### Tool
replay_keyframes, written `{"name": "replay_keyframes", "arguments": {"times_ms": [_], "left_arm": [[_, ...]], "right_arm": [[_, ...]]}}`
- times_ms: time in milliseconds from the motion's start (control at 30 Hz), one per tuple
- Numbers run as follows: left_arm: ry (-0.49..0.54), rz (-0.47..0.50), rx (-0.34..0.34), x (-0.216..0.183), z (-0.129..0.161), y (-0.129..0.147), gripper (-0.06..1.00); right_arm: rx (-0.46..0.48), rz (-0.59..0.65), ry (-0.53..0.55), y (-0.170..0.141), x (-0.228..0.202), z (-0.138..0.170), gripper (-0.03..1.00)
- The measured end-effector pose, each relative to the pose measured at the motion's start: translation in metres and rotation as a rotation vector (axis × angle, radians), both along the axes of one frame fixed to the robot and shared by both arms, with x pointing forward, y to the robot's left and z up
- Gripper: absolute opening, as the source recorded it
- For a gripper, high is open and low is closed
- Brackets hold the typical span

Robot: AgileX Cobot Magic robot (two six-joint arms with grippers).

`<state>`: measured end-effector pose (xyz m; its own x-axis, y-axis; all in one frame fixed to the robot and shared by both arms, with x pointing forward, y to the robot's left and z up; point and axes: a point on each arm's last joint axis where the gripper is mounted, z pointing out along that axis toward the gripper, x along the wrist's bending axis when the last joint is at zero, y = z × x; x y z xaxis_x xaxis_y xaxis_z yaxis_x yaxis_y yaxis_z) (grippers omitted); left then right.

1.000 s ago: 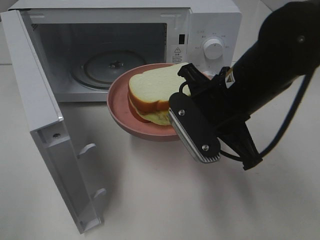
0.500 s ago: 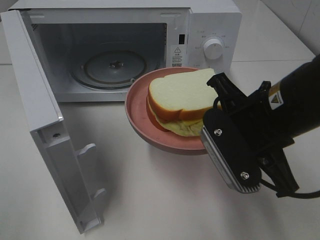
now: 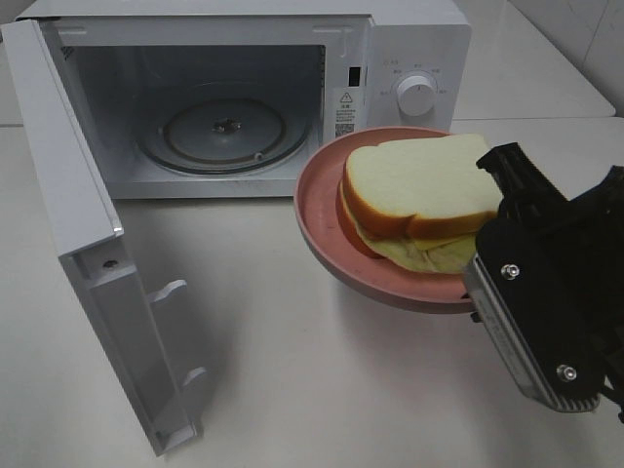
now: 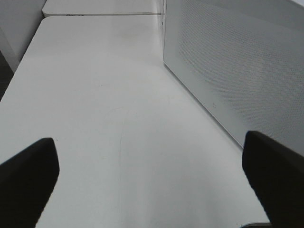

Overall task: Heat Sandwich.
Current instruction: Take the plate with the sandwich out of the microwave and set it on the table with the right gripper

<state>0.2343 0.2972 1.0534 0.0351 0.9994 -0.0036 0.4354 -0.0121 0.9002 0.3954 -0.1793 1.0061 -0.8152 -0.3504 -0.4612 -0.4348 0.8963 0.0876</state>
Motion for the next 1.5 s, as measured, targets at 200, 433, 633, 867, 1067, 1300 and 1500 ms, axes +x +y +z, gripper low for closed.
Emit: {"name": "replay_keyframes", "arguments": {"times_ms": [200, 433, 633, 867, 1067, 1300, 1500], "left_arm": [[0.000, 0.000, 0.000, 0.000, 0.000, 0.000, 0.99], [0.000, 0.000, 0.000, 0.000, 0.000, 0.000, 0.99], [0.000, 0.000, 0.000, 0.000, 0.000, 0.000, 0.99], [0.000, 0.000, 0.000, 0.000, 0.000, 0.000, 0.99], [0.000, 0.000, 0.000, 0.000, 0.000, 0.000, 0.99], [0.000, 0.000, 0.000, 0.000, 0.000, 0.000, 0.99], [0.000, 0.000, 0.000, 0.000, 0.000, 0.000, 0.99]], "right_arm": [[-0.037, -0.093, -0.034, -0.015, -0.006, 0.009, 0.05], [-0.081, -0.209, -0.030, -0.026, -0.008, 0.009, 0.05], [-0.073, -0.410, -0.025, -0.033, -0.007, 0.009, 0.05], [-0.026, -0.594, -0.015, -0.037, -0.006, 0.009, 0.05], [-0.017, -0.778, -0.026, -0.045, -0.006, 0.010, 0.05], [0.030, -0.999, -0.012, -0.051, -0.008, 0.010, 0.05], [0.051, -1.156, -0.004, -0.055, -0.010, 0.009, 0.05]]}}
